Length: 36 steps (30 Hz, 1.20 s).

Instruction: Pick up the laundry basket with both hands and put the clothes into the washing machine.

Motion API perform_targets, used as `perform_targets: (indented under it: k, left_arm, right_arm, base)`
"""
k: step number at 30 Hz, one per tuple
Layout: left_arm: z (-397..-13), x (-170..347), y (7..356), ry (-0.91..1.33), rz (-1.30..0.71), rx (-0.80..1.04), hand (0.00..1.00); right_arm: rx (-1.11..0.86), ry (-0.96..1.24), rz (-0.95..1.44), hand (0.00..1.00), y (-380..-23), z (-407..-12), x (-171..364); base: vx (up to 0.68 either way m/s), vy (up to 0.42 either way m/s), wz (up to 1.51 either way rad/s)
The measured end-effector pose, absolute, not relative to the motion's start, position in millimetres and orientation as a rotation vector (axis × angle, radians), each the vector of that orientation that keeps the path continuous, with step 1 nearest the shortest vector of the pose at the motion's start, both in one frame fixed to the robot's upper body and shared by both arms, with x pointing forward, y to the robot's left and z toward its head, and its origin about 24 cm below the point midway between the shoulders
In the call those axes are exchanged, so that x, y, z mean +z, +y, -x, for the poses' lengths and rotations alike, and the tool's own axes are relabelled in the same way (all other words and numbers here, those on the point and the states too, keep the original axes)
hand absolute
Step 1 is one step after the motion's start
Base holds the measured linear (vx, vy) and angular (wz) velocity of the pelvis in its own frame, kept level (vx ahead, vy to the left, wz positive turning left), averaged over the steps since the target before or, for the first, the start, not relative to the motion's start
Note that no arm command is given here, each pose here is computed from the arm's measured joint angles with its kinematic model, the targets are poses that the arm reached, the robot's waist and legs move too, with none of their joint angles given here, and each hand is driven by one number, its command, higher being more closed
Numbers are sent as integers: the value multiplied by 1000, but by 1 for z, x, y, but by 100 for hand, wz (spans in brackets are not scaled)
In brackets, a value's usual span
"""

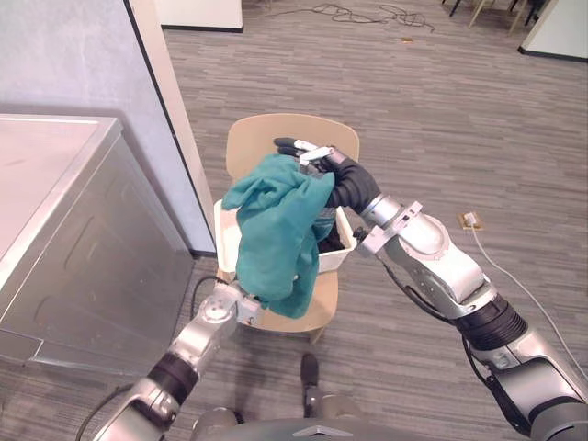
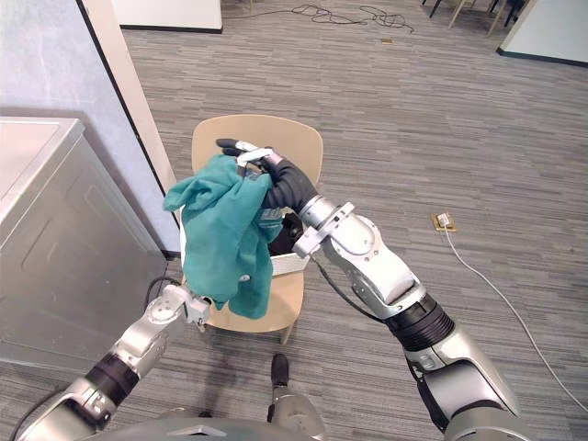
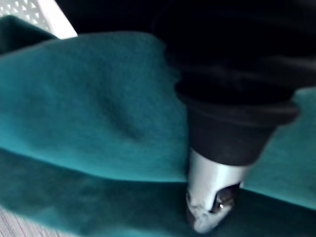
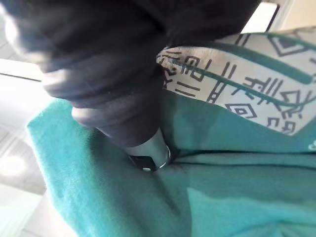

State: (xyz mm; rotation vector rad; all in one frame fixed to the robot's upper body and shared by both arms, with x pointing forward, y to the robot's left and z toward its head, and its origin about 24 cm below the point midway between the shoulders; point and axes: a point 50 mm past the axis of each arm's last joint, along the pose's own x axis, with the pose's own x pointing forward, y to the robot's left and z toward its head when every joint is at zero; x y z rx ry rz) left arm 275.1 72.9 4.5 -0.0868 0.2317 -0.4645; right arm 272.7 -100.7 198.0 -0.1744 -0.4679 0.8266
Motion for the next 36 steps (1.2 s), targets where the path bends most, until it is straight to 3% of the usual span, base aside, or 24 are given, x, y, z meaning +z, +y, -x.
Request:
perform_targets:
  k: [11,12,22,23,36]
  left_arm:
    - [-294,18,41,289,255,-465,0]
    - [-295,20,41,287,261,-465,100]
    - [-296,23,40,288,344,-378,100]
    - [-293,20,38,296,365,-362,100]
    - [-280,17,56,288,539,-193,100]
  right_arm:
    - [830,-488,80,100,-88,-268,200]
    - [833,-487,73,100,-87,-268,199]
    - [768,-458,54,100,-83,-264,179]
    - [743,-430,50,0,-86,-263,171]
    - [494,-319,-82,0,-107,-259,132]
  base:
    - [-15,62,2]
    - [-24,53,1]
    - [-20,44,1]
    - [-5,41,1]
    - [-5,21,2]
